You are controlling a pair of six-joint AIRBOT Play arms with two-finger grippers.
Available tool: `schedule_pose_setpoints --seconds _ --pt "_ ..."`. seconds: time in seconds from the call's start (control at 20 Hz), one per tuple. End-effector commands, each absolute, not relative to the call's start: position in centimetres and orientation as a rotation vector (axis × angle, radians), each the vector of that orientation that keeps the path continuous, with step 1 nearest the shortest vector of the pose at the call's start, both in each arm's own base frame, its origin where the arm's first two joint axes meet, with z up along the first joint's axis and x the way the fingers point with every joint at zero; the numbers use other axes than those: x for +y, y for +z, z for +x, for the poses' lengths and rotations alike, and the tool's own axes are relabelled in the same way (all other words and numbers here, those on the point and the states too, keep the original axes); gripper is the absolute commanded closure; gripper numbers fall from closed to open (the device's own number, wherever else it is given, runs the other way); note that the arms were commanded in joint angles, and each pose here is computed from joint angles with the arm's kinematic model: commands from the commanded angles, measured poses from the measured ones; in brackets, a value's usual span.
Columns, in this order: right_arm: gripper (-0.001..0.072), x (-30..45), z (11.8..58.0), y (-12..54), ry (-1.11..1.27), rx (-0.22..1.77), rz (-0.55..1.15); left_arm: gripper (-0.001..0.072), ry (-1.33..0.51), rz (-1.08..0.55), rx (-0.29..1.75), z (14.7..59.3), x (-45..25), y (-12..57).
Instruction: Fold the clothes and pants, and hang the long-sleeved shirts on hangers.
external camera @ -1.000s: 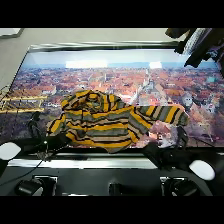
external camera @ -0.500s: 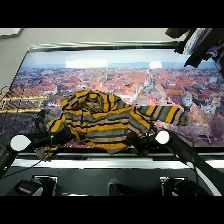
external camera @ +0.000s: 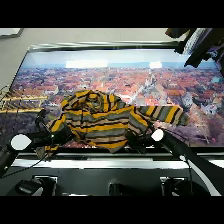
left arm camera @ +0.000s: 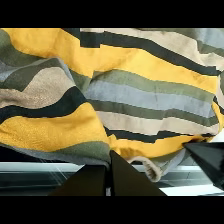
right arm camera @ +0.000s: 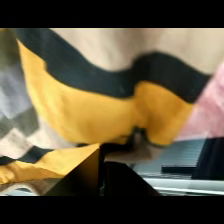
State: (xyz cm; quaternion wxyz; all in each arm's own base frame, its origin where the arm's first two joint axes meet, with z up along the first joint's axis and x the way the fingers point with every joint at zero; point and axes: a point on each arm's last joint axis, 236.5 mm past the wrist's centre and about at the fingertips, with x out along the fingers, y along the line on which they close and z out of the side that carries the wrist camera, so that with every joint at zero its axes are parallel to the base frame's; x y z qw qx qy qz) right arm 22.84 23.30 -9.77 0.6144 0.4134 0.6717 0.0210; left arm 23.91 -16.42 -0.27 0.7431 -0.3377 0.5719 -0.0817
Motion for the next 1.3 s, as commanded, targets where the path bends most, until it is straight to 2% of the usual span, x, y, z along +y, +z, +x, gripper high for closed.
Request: schedule_pose_setpoints --seconds 0.0,0.1,0.3,0.4,0.55,0.65,0.75,0.9,1.05,1.25 --pt "0.0686 23.1 22.8 -6.6 0.089 1.514 0.935 0.0691 -0.22 -0.674 1.267 23.4 -16.4 0.2" --pt "0.0686 21.4 20.8 -3.8 0.075 1.515 0.874 0.0691 -0.262 -0.596 1.294 22.8 -16.4 1.4" --pt "0.0686 17.3 12.8 1.2 0.051 1.587 0.77 0.0691 -0.341 -0.505 1.437 18.4 -17.4 2.6" --pt "0.0686 15.9 8.8 3.5 0.016 1.6 0.834 0.0691 -0.385 -0.462 1.5 15.5 -18.4 3.0" --pt "0.0685 14.6 4.8 6.1 -0.041 1.546 1.039 0.0691 -0.444 -0.451 1.517 12.7 -20.3 4.1" --pt "0.0685 14.2 5.4 7.0 -0.07 1.453 1.169 0.0692 -0.493 -0.424 1.51 12.1 -21.6 4.2" --pt "0.0685 12.9 7.8 6.5 -0.134 1.358 1.168 0.0692 -0.497 -0.441 1.474 13.7 -22.6 4.4" --pt "0.0684 11.1 12.7 4.7 -0.261 1.259 1.085 0.0692 -0.5 -0.455 1.386 18.3 -24.0 4.6" --pt "0.0684 11.6 17.3 2.1 -0.293 1.253 0.973 0.0692 -0.441 -0.478 1.357 22.9 -24.6 2.8" --pt "0.0683 12.7 21.3 -3.3 -0.35 1.321 0.858 0.069 -0.359 -0.478 1.429 25.2 -24.8 -2.4"
